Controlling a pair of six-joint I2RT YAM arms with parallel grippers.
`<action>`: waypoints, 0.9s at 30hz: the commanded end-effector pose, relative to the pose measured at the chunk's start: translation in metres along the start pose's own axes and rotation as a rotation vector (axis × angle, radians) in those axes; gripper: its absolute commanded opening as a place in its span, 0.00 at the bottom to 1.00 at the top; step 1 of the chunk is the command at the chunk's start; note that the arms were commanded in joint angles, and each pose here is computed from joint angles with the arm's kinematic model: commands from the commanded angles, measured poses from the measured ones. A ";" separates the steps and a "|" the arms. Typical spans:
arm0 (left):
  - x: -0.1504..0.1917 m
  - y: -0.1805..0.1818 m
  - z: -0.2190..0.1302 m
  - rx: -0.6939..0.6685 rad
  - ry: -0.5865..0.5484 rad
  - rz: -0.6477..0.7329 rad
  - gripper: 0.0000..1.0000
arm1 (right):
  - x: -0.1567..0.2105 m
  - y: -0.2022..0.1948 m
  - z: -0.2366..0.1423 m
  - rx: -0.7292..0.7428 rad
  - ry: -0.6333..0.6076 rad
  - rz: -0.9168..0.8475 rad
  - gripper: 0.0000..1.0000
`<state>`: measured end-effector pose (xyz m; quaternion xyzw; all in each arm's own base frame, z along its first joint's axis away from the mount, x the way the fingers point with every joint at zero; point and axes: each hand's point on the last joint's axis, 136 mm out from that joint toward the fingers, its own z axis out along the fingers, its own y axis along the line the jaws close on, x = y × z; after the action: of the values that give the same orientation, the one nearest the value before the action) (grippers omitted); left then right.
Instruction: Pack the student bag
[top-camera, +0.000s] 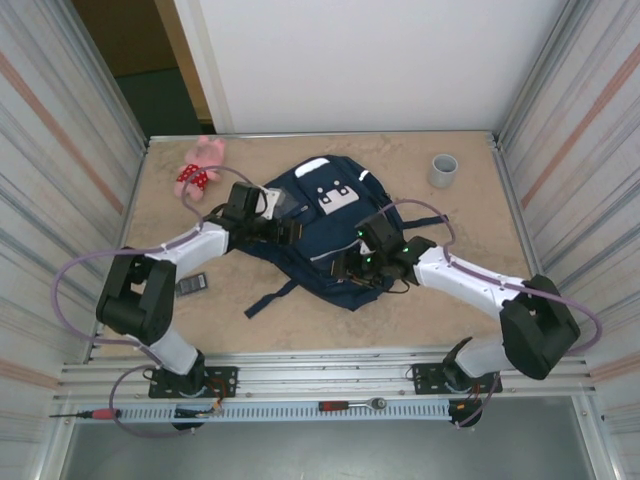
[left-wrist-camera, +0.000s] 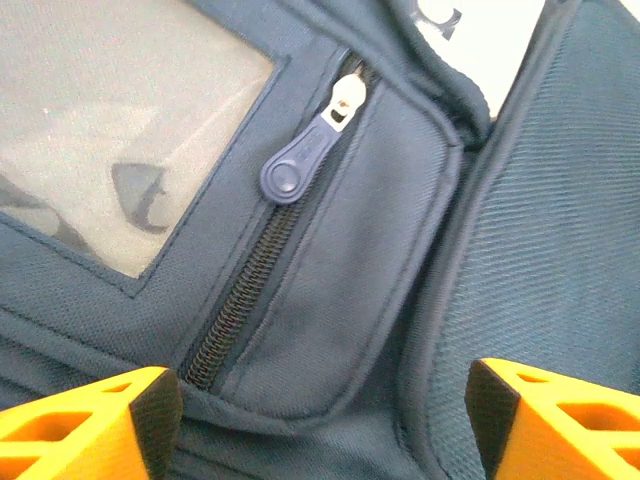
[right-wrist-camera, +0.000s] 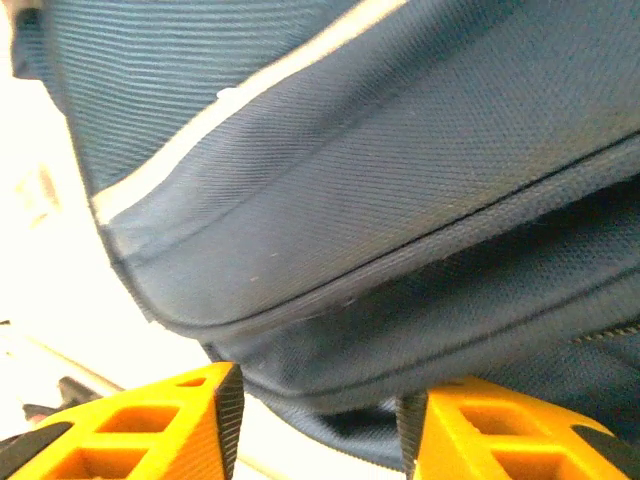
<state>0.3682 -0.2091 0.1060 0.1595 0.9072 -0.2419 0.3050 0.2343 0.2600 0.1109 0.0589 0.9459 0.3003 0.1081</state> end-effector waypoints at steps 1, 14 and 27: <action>-0.011 -0.020 -0.035 0.044 -0.086 0.141 0.79 | -0.010 0.012 -0.037 -0.050 -0.004 -0.039 0.47; 0.039 -0.090 -0.079 0.280 -0.108 0.901 0.82 | -0.079 -0.002 -0.032 -0.121 -0.022 -0.011 0.47; 0.037 -0.130 -0.011 0.352 -0.011 1.264 0.88 | -0.063 -0.027 -0.046 -0.082 -0.054 0.006 0.48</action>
<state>0.2712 -0.2980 0.1307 0.6808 0.6184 -0.1818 0.3478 0.2906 0.2086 0.1406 0.0741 0.9275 0.3430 0.1291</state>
